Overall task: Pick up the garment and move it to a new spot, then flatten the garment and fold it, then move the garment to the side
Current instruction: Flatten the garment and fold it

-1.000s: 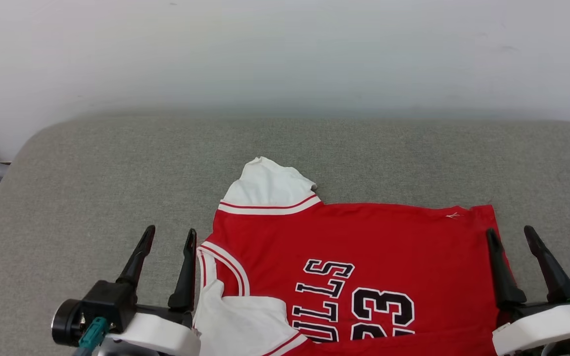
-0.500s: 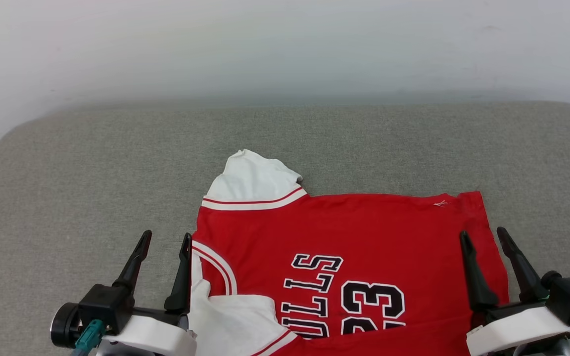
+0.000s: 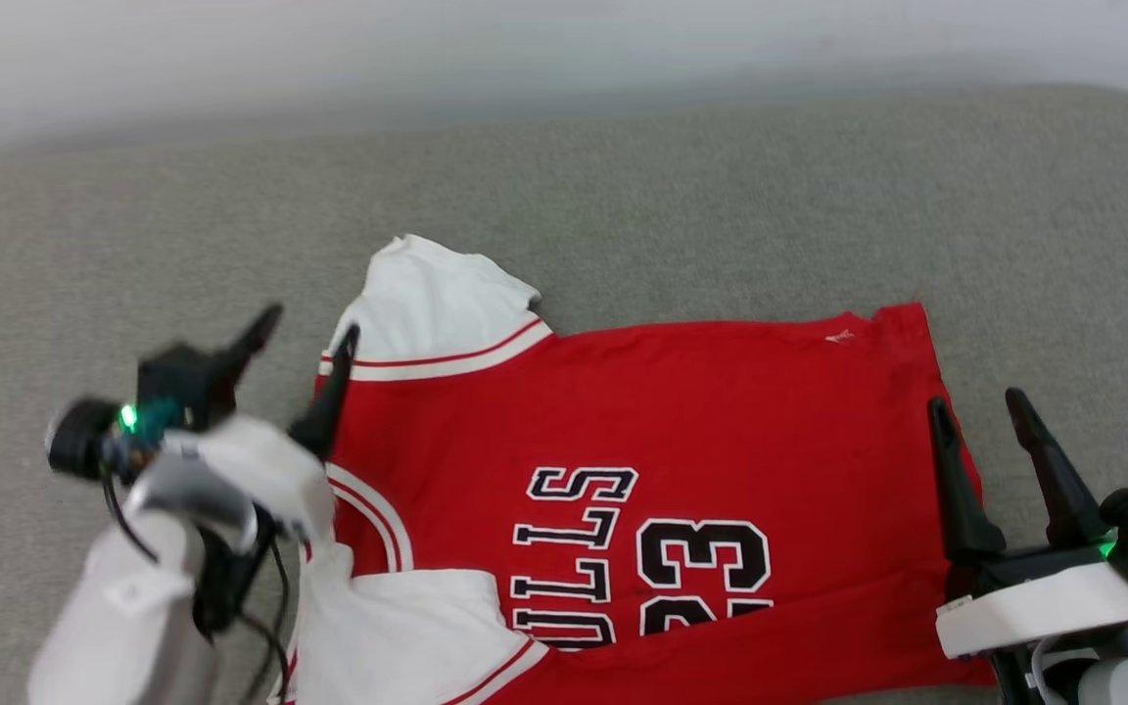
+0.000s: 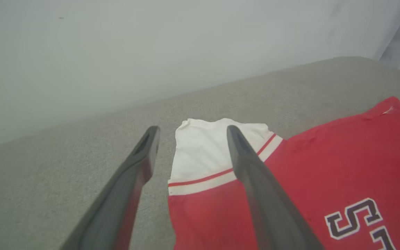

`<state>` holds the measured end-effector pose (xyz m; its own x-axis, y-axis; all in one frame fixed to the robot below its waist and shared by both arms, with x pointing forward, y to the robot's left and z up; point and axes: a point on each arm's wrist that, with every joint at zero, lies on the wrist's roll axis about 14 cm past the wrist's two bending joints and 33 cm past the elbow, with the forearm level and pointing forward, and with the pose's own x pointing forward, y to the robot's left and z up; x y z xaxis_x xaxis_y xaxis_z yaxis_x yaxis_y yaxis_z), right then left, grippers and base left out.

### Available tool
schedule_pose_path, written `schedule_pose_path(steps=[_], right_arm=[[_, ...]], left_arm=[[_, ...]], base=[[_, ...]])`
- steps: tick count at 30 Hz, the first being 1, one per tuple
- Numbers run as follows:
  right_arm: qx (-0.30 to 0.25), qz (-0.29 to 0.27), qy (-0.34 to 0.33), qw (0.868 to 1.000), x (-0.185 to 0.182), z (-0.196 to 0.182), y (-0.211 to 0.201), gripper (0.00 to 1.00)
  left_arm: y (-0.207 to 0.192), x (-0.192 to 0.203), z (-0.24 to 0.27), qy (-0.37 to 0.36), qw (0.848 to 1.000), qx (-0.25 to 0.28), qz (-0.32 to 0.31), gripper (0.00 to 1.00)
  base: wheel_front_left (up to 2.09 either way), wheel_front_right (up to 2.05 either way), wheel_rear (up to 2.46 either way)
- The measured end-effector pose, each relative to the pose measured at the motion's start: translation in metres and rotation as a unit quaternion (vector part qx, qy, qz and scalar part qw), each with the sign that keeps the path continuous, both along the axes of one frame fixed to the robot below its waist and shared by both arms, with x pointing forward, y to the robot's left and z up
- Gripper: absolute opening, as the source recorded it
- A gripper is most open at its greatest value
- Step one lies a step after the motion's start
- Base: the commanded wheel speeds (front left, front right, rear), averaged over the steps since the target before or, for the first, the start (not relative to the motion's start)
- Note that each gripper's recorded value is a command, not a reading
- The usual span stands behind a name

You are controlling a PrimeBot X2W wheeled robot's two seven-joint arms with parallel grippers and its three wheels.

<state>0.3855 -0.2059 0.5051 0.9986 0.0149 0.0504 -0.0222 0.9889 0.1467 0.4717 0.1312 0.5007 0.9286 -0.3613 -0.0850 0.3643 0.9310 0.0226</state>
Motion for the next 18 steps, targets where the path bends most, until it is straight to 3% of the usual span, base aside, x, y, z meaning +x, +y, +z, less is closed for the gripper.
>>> schedule_pose_path(steps=[7,8,10,18], right_arm=[[-0.001,-0.012,0.008,1.000,0.012,-0.006,-0.008,1.00],[0.005,-0.017,0.018,1.000,0.013,-0.013,-0.009,1.00],[0.005,-0.021,0.026,0.999,0.014,-0.018,-0.011,1.00],[0.000,-0.031,0.041,0.999,0.022,-0.033,-0.017,1.00]], left_arm=[[-0.036,0.048,-0.009,0.096,0.991,0.043,-0.082,1.00],[-0.037,0.057,-0.017,0.127,0.983,0.086,-0.103,1.00],[-0.031,0.070,-0.021,0.150,0.976,0.114,-0.110,1.00],[-0.024,0.102,-0.050,0.250,0.945,0.172,-0.122,1.00]], base=[[0.00,0.00,0.00],[0.00,0.00,0.00],[0.00,0.00,0.00],[0.00,0.00,0.00]])
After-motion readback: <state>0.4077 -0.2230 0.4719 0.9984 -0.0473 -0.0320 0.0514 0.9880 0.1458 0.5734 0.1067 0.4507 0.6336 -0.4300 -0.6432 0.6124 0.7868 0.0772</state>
